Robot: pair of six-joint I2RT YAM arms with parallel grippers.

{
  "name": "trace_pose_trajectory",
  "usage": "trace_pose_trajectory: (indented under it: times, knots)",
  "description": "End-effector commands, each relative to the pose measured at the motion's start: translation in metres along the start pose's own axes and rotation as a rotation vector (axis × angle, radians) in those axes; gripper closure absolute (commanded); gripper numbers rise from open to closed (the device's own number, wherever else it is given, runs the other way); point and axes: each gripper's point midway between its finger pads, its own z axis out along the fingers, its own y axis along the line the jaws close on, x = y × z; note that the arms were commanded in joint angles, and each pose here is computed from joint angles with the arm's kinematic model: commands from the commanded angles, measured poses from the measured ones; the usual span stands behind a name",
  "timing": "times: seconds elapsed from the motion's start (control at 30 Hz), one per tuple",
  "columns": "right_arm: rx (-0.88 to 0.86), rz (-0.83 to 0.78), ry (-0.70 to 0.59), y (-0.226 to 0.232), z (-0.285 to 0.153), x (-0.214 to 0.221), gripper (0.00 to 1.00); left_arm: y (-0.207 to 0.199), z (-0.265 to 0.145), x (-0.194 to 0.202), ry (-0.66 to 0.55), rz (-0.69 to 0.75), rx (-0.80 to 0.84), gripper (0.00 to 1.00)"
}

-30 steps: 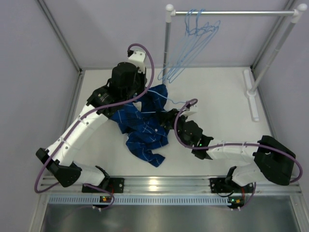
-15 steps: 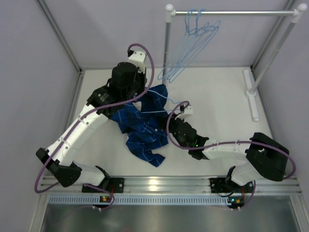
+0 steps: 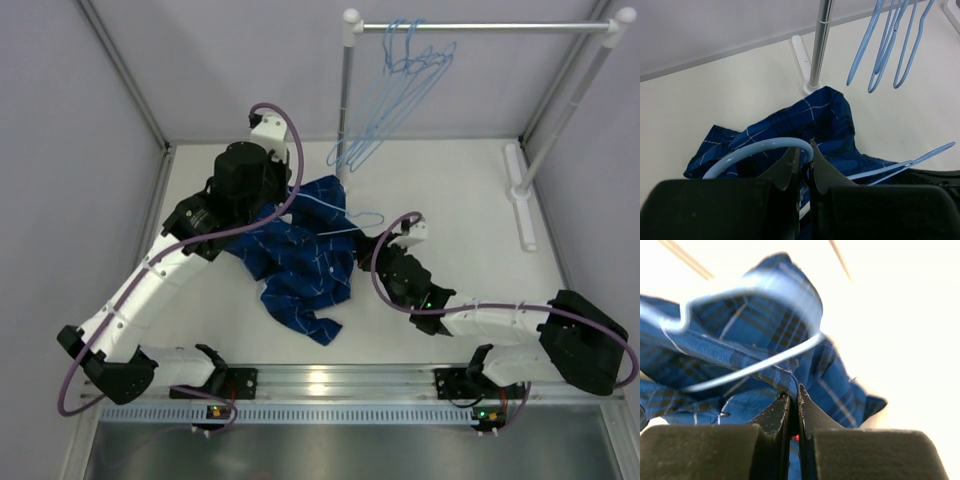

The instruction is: Place the shirt on the hanger

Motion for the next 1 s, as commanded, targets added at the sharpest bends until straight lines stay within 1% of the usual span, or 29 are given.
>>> trace_pose_trajectory:
  times: [0.0, 0.13, 0.27, 0.3, 0.33, 0.4, 0.57, 0.67, 0.7, 0.77, 0.8, 0.87, 0.9, 0.97]
  knots:
    - [0.077, 0.014, -0.061, -0.026, -0.002, -0.025, 1.0, 0.024, -0.02, -0.009, -0.047, 0.046, -0.081, 1.0]
    - [0.079, 0.013, -0.089, -0.037, 0.001, -0.046, 1.0, 0.035, -0.023, -0.001, -0.034, 0.065, -0.13, 1.0]
    - [0.03, 0.003, -0.11, -0.027, 0.003, -0.069, 1.0, 0.046, -0.019, 0.006, -0.013, 0.091, -0.198, 1.0]
    - [0.02, -0.002, -0.125, -0.019, 0.004, -0.079, 1.0, 0.053, -0.018, 0.007, -0.011, 0.095, -0.239, 1.0]
    - [0.04, -0.025, -0.113, -0.023, 0.004, -0.081, 1.0, 0.055, -0.015, 0.01, -0.001, 0.103, -0.262, 1.0]
    - [0.037, -0.049, -0.139, -0.016, 0.002, -0.102, 1.0, 0.063, -0.015, 0.012, 0.006, 0.118, -0.313, 1.0]
    - [0.082, -0.186, -0.158, -0.017, -0.003, -0.136, 1.0, 0.07, -0.016, 0.012, 0.008, 0.126, -0.357, 1.0]
    - [-0.016, -0.215, -0.15, 0.008, -0.004, -0.147, 1.0, 0.067, -0.013, 0.009, 0.004, 0.113, -0.347, 1.0]
    - [-0.081, -0.211, -0.137, 0.026, -0.005, -0.151, 1.0, 0.065, -0.012, 0.005, -0.002, 0.106, -0.342, 1.0]
    - [-0.148, -0.218, -0.101, 0.045, -0.004, -0.148, 1.0, 0.058, -0.003, 0.005, 0.006, 0.102, -0.325, 1.0]
    - [-0.199, -0.205, -0.105, 0.063, -0.005, -0.155, 1.0, 0.053, -0.001, 0.001, -0.001, 0.095, -0.311, 1.0]
    - [-0.278, -0.211, -0.06, 0.09, -0.004, -0.143, 1.0, 0.039, 0.009, 0.002, 0.009, 0.086, -0.255, 1.0]
    - [-0.344, -0.206, -0.047, 0.11, -0.006, -0.144, 1.0, 0.034, 0.012, 0.0, 0.006, 0.073, -0.232, 1.0]
    - [-0.423, -0.198, 0.007, 0.135, -0.007, -0.127, 1.0, 0.019, 0.017, -0.008, -0.019, 0.041, -0.162, 1.0]
